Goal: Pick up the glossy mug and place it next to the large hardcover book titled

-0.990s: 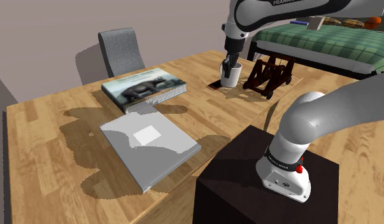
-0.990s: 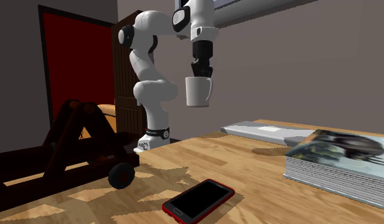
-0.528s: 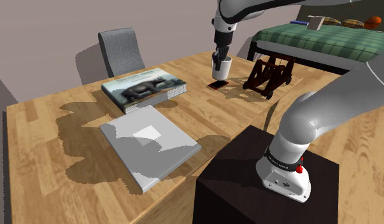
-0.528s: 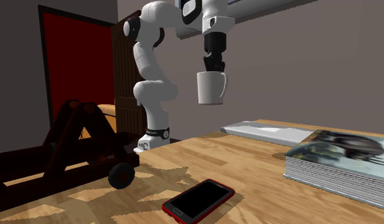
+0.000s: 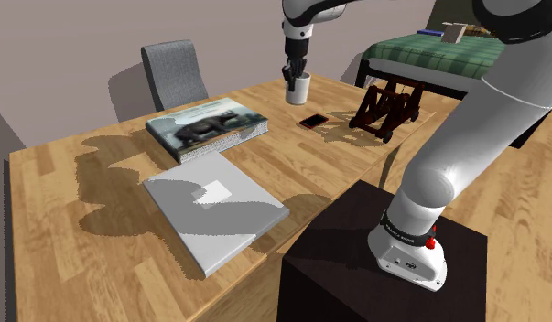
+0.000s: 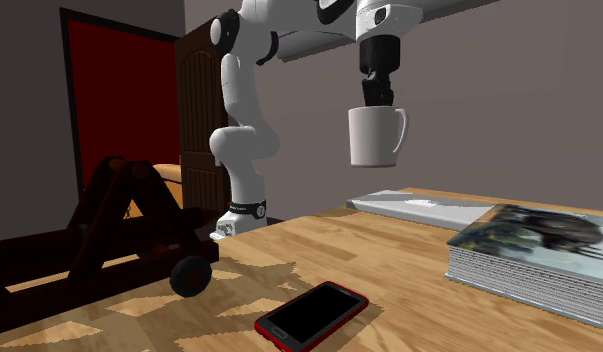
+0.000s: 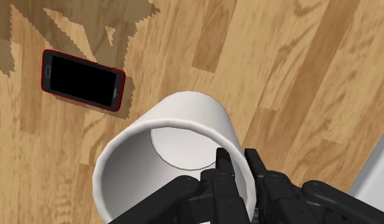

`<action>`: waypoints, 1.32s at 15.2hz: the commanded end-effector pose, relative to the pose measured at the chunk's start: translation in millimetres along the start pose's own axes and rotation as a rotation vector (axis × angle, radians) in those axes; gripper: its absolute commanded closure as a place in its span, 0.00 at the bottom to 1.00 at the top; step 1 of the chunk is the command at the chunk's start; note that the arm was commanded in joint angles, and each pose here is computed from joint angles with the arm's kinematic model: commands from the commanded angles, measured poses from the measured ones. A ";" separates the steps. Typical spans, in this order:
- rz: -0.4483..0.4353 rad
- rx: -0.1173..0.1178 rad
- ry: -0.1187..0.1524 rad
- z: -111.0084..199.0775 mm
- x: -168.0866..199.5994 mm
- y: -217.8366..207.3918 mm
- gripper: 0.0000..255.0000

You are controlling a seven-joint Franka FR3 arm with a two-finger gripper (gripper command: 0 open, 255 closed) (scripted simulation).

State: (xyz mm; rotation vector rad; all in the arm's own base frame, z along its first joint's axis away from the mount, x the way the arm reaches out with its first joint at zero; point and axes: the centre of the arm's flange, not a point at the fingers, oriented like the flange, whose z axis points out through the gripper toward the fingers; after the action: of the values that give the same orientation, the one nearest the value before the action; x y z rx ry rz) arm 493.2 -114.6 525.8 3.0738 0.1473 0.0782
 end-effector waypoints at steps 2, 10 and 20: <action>0.000 -0.001 0.001 5.7 37.5 17.1 1.00; 0.000 -0.001 0.001 42.8 40.1 16.3 1.00; 0.000 -0.001 0.001 95.4 37.6 12.8 1.00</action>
State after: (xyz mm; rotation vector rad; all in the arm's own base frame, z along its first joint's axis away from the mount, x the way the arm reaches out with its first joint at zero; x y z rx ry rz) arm 536.1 -129.1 438.9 3.0734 0.1479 0.0777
